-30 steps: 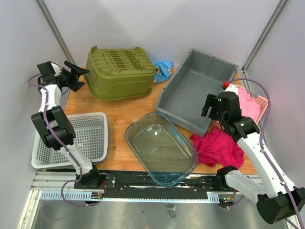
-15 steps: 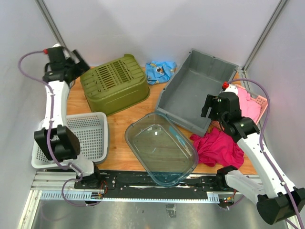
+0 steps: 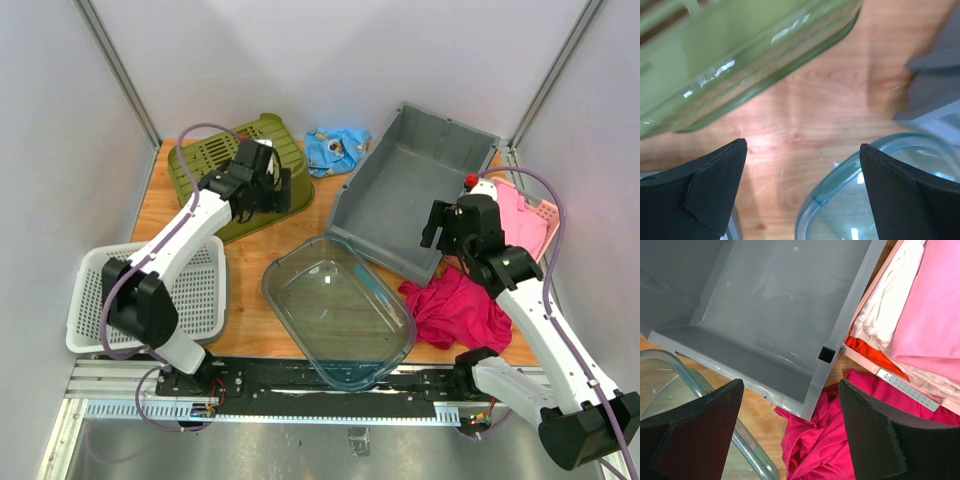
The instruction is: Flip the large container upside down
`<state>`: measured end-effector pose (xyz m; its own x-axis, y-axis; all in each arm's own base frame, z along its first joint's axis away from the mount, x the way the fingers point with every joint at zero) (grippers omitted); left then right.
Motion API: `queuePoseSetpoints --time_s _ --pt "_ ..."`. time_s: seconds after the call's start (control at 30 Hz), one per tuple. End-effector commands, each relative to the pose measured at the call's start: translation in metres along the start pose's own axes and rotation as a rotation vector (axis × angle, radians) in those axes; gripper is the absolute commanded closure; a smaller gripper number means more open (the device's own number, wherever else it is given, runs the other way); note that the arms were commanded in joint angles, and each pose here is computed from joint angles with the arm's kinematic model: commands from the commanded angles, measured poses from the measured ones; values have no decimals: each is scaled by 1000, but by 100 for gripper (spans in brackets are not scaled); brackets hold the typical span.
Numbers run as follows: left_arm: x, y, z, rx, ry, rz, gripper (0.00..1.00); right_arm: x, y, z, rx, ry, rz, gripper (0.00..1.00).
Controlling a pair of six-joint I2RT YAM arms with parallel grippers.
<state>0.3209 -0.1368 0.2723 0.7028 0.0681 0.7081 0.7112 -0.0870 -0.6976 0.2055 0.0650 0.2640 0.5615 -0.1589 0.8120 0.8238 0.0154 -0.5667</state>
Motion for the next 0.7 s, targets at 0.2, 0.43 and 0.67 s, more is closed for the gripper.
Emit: queuePoseSetpoints --time_s 0.2,0.43,0.67 --pt "-33 56 87 211 -192 159 1 -4 -3 0 6 -16 -8 21" --pt "21 67 159 301 -415 1 1 -7 -2 -2 -5 -26 -1 21" --pt "68 41 159 212 -457 -175 1 -6 -7 -3 8 -33 -13 22"
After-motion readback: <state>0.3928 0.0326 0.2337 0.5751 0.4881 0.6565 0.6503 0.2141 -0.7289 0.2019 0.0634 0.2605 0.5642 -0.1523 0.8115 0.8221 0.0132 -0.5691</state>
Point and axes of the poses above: each gripper's point midway between its finger pads, its own y axis out along the fingers, its own z axis along the line the jaws close on, x = y × z, the point moved 9 cm from there along -y, back along the fingers, and after that the axes turned 2 degrees about -y, right-handed, at the moved point
